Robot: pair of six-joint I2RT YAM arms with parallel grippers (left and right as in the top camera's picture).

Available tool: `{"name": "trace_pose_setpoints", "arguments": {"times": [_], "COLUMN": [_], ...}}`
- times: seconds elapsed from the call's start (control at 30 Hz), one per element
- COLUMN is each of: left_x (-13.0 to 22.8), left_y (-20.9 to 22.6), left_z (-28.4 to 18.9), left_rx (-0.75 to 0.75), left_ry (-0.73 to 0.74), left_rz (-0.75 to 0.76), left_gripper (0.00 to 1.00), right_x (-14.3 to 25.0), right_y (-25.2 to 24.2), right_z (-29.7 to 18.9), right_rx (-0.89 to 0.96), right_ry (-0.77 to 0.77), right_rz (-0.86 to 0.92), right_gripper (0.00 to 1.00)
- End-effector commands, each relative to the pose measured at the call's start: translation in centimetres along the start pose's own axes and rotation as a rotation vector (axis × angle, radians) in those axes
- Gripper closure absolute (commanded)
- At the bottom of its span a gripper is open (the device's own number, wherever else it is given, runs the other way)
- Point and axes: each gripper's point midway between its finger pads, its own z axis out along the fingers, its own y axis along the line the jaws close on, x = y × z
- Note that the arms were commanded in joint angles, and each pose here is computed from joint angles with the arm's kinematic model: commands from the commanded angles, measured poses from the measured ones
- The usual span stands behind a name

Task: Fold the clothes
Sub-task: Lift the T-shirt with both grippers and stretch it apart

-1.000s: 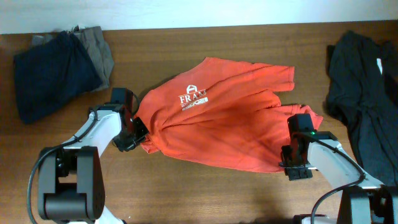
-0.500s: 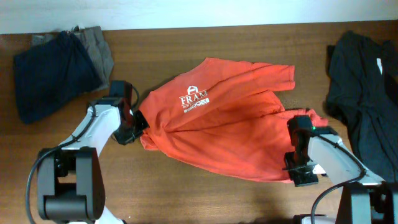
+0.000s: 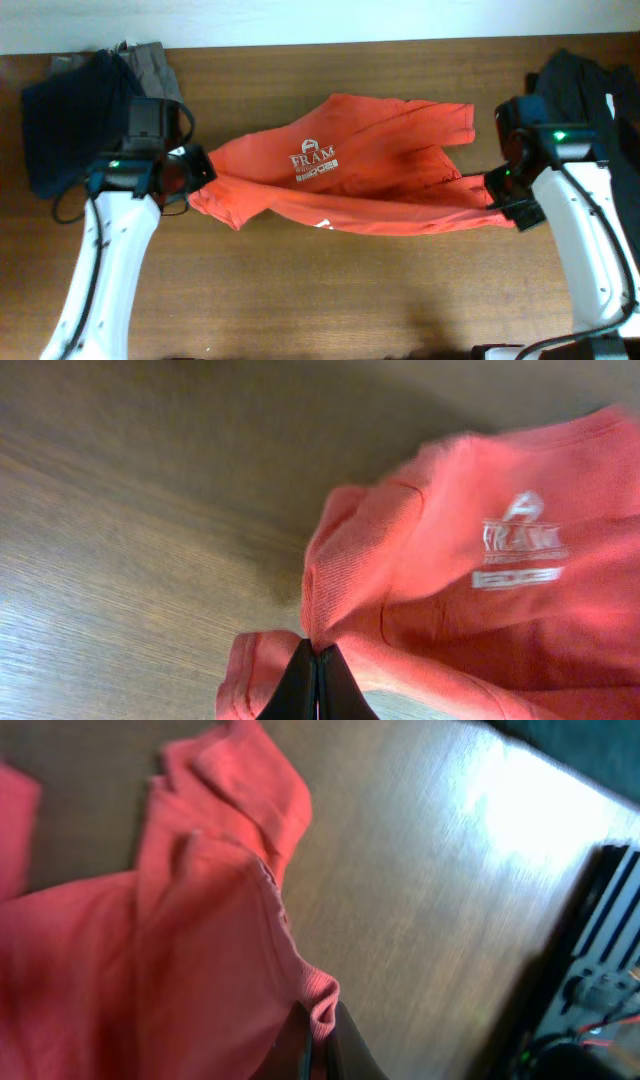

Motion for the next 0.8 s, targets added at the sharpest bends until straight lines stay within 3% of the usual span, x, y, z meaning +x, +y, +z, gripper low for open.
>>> {"name": "trace_pose_setpoints", "arguments": {"times": [0.0, 0.4, 0.77], "left_x": [-2.6, -4.3, -2.3], "left_y": [-0.9, -1.5, -0.4], "left_z": [-5.7, -22.4, -31.8], "left_rx": [0.051, 0.228, 0.315], "left_ry": [-0.150, -0.505, -0.696], "left_rz": [0.018, 0.019, 0.029], "left_gripper": [0.99, 0.99, 0.99], "right_x": [-2.1, -4.6, -3.1], "right_y": [0.6, 0.3, -2.2], "right_z": [-3.7, -15.9, -26.8], "right_rx": [-0.072, -0.334, -0.689], "right_ry": [-0.067, -0.210, -0.408], "right_rz": [-0.092, -0.178, -0.333], "right_gripper": [0.96, 0.96, 0.96]}}
